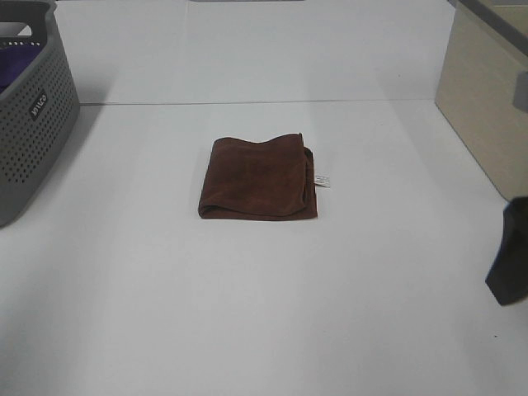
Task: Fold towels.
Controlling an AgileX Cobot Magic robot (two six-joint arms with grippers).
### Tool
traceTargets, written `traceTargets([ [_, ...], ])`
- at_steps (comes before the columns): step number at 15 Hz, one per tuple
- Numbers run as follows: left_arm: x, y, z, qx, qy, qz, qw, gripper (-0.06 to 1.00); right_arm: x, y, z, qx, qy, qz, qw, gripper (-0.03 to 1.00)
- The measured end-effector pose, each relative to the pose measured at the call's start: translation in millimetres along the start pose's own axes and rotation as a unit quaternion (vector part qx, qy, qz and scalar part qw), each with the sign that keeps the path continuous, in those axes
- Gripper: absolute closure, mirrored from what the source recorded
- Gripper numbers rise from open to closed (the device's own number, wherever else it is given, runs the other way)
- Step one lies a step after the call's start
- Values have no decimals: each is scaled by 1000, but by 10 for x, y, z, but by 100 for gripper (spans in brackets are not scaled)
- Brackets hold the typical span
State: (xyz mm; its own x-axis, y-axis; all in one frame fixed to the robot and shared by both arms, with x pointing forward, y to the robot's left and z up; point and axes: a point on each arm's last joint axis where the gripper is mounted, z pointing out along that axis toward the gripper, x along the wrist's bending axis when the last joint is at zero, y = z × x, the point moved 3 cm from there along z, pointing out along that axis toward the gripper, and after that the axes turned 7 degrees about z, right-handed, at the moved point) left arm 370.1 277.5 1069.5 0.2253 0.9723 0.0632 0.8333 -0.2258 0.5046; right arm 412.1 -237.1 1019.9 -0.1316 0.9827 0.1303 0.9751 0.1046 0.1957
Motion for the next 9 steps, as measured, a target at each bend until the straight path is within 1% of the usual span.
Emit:
traceTargets([
  [1,-4,-190,-27,-23,0,-1,1000,18,-27,-130,23,-14,1,0,1000,2],
  [2,-11,-467,-70,-74,2,-4,997,18,-82,-358,31,-54,1,-4,999,2],
  [3,-14,-582,-86,-104,2,-5,995,18,-112,-459,10,-77,-1,-11,997,2],
  [5,-19,-705,-99,-159,3,-6,987,18,-159,-624,-61,-127,-7,-37,991,2],
  [7,-24,-753,-101,-176,5,12,984,18,-185,-811,-122,-172,-3,-53,984,2],
  [8,-46,-751,-101,-177,-2,24,984,18,-195,-895,-158,-196,-1,-59,979,2],
  [9,-61,-753,-98,-176,-7,31,984,18,-197,-923,-181,-207,1,-62,976,2],
])
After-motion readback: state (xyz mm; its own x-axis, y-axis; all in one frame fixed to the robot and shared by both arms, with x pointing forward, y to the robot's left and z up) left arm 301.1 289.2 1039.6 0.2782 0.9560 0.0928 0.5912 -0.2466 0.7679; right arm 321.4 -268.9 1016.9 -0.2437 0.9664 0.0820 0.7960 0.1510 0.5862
